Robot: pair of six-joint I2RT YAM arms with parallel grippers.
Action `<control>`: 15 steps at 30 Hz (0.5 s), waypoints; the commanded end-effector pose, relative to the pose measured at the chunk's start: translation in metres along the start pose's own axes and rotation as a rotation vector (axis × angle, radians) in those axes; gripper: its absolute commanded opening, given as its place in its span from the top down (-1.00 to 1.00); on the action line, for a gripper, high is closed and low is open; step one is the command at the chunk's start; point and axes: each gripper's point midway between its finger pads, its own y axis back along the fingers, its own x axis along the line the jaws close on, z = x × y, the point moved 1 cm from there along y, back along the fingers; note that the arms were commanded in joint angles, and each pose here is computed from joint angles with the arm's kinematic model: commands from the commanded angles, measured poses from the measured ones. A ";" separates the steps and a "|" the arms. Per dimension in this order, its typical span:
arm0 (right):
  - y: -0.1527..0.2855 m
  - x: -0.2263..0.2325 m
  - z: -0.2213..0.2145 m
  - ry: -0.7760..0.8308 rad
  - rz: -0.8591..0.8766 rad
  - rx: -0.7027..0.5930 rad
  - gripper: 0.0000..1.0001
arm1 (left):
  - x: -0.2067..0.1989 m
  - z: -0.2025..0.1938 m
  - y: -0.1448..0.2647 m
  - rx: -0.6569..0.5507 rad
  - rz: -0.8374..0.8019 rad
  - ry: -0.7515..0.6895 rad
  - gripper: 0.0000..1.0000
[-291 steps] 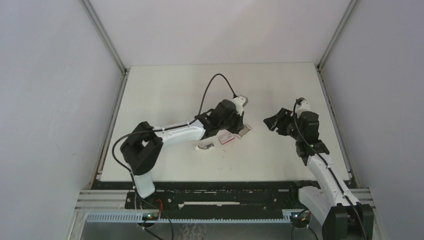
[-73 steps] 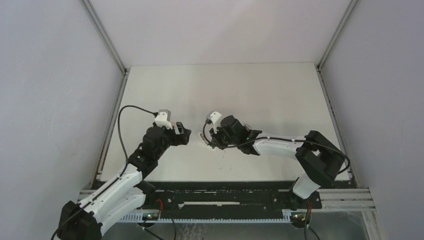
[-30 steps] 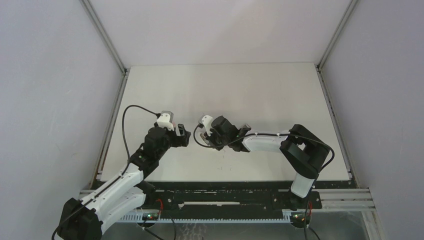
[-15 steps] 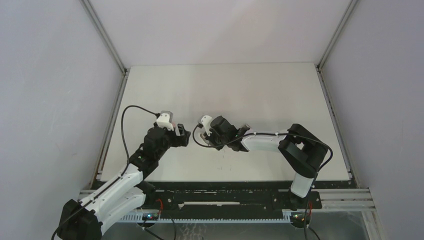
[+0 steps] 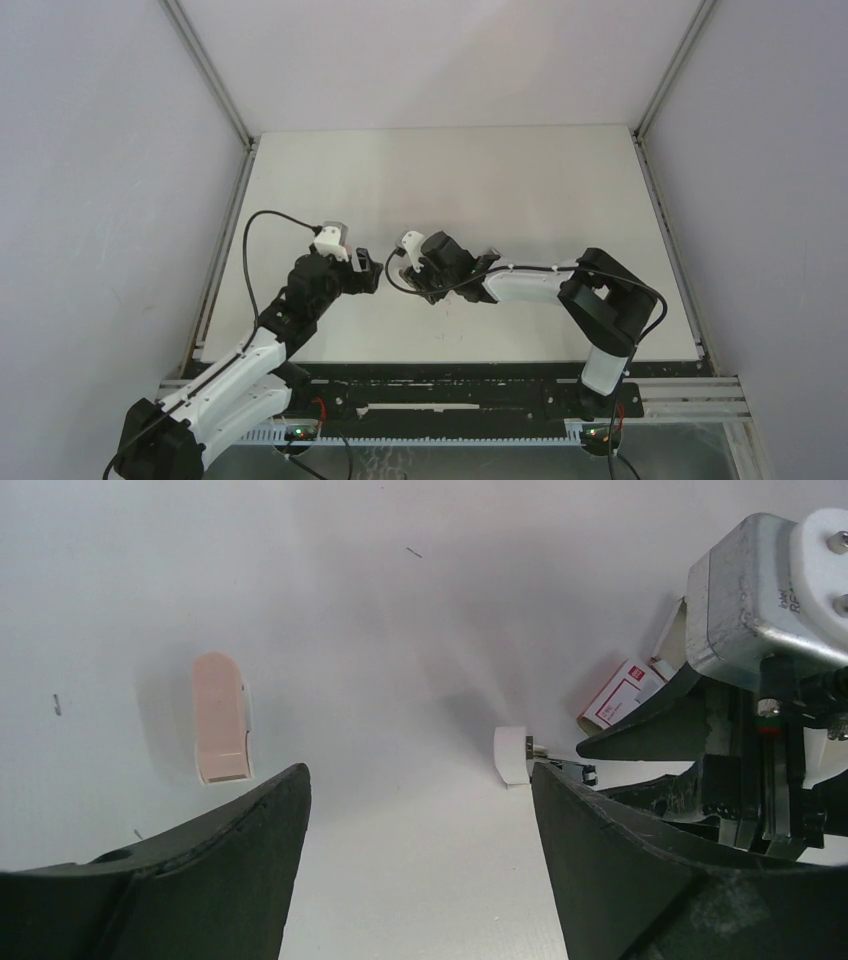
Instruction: Load the staples into the stapler
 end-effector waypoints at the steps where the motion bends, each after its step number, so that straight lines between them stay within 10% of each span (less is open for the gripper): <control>1: 0.023 0.010 0.049 -0.017 0.041 -0.139 0.23 | -0.011 0.007 -0.002 -0.039 -0.072 -0.018 -0.66; 15: 0.090 -0.023 0.032 -0.408 0.042 -0.264 0.11 | -0.072 -0.013 -0.025 0.089 -0.317 0.050 -0.61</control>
